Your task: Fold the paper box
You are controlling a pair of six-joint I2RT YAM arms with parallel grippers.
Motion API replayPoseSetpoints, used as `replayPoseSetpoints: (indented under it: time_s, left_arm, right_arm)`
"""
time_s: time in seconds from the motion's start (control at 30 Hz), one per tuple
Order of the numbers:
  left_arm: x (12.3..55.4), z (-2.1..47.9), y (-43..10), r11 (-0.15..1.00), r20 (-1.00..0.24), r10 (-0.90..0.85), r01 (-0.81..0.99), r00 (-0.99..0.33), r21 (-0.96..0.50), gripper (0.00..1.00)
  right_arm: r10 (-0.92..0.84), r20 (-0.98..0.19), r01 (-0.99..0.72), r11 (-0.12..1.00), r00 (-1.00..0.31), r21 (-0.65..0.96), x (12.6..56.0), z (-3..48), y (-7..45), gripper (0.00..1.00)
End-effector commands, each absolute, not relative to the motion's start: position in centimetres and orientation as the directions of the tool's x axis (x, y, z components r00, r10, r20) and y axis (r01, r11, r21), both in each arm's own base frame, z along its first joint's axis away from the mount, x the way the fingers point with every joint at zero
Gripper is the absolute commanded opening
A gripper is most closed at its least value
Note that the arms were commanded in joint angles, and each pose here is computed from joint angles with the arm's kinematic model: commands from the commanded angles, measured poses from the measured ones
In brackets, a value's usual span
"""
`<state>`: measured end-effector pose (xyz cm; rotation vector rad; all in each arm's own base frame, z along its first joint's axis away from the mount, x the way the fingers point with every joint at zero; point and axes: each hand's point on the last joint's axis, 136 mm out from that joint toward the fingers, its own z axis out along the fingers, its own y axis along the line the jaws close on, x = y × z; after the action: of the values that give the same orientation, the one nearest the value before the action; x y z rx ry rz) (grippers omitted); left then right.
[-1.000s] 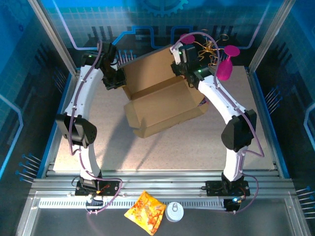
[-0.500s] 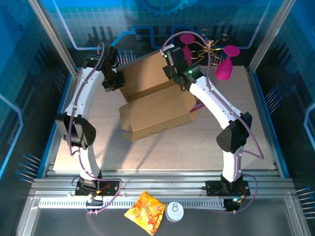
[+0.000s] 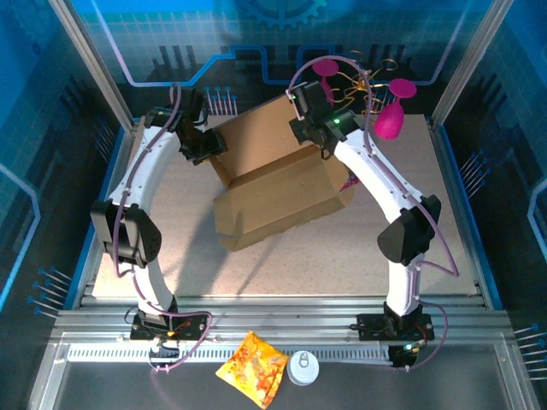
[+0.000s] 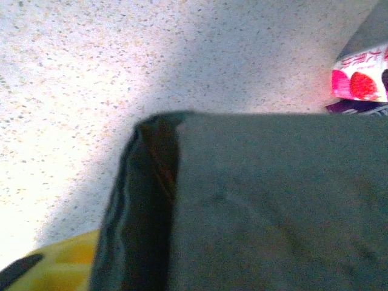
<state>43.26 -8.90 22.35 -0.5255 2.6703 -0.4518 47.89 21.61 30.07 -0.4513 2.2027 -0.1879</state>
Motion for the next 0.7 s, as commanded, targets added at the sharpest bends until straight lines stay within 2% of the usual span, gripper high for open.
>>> replayPoseSetpoints:
  time_s: [0.0,0.3,0.43,0.67]
  left_arm:
    - [42.6,25.1,-10.0,0.844,-0.324,-0.430,-0.248,-0.843,-0.475,0.55]
    - [40.2,24.0,-11.5,0.824,-0.300,-0.433,-0.238,-0.850,-0.514,0.60]
    - [39.4,22.8,-11.7,0.843,-0.291,-0.418,-0.248,-0.861,-0.477,0.61]
    - [39.5,20.1,-11.5,0.855,-0.288,-0.420,-0.269,-0.861,-0.444,0.58]
  right_arm:
    - [-0.338,-0.736,-0.247,0.940,-0.587,-0.234,47.5,30.5,20.6,0.00]
    - [-0.325,-0.712,-0.233,0.946,-0.622,-0.227,47.9,29.7,20.0,0.00]
    - [-0.314,-0.709,-0.235,0.949,-0.631,-0.210,48.1,29.4,20.2,0.00]
    - [-0.301,-0.692,-0.249,0.952,-0.656,-0.177,48.3,29.2,20.3,0.00]
